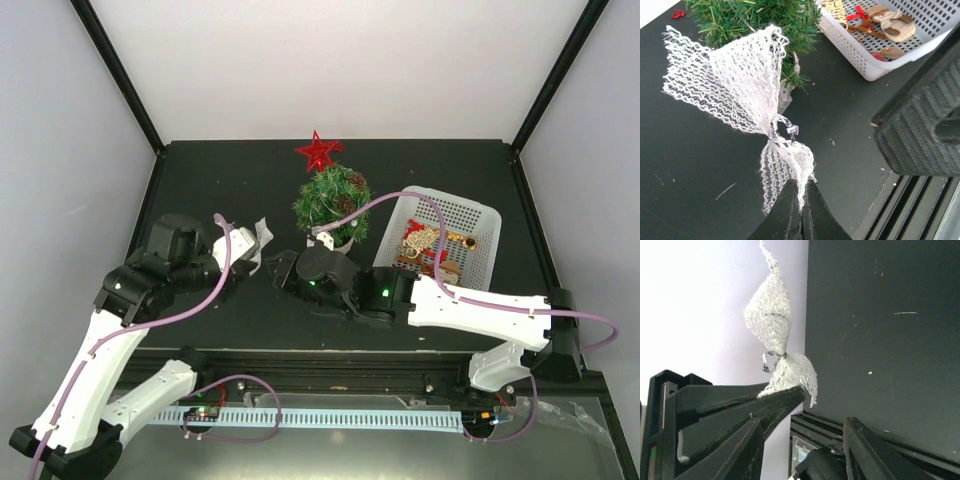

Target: Decorate the small christmas tree

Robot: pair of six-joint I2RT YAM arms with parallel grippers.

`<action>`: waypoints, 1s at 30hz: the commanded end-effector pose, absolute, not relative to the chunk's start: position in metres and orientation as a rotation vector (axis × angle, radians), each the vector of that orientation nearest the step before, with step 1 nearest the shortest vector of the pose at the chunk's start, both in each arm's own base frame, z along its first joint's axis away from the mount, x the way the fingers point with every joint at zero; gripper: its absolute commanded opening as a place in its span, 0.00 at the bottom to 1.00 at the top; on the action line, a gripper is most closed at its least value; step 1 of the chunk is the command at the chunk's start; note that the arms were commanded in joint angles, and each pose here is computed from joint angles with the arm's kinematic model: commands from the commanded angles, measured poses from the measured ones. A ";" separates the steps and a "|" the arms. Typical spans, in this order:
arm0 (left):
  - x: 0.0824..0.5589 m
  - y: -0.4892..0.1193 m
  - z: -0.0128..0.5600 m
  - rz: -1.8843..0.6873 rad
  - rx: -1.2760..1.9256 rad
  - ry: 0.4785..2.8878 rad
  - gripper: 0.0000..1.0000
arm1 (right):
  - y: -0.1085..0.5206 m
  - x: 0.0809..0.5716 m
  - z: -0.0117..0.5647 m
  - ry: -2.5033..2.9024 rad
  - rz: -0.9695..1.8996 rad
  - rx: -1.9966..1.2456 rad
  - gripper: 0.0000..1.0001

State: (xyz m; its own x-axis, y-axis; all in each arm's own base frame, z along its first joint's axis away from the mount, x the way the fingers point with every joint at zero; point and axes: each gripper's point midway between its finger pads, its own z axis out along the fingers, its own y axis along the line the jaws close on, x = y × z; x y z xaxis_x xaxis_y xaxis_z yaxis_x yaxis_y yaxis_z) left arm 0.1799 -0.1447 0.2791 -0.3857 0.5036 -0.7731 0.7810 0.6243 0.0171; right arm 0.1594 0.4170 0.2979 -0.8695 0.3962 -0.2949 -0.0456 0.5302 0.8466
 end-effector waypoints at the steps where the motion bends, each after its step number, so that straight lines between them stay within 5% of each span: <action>1: 0.168 -0.149 0.286 -0.533 0.995 2.063 0.02 | 0.422 0.169 0.317 2.223 1.397 0.351 0.46; 18: 0.162 -0.151 0.283 -0.581 0.995 2.055 0.02 | 0.450 0.184 0.298 2.243 1.436 0.319 0.41; 30: 0.161 -0.152 0.281 -0.587 1.001 2.053 0.02 | 0.447 0.190 0.298 2.224 1.422 0.281 0.18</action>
State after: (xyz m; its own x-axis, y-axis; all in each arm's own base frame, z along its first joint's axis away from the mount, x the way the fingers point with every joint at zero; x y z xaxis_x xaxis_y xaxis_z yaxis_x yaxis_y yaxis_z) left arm 0.1658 -0.1511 0.2806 -0.3916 0.4690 -0.7916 0.8046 0.5920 -0.0473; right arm 0.1871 0.4485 0.2945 -0.8687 0.4176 -0.2664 -0.0624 0.4412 0.8952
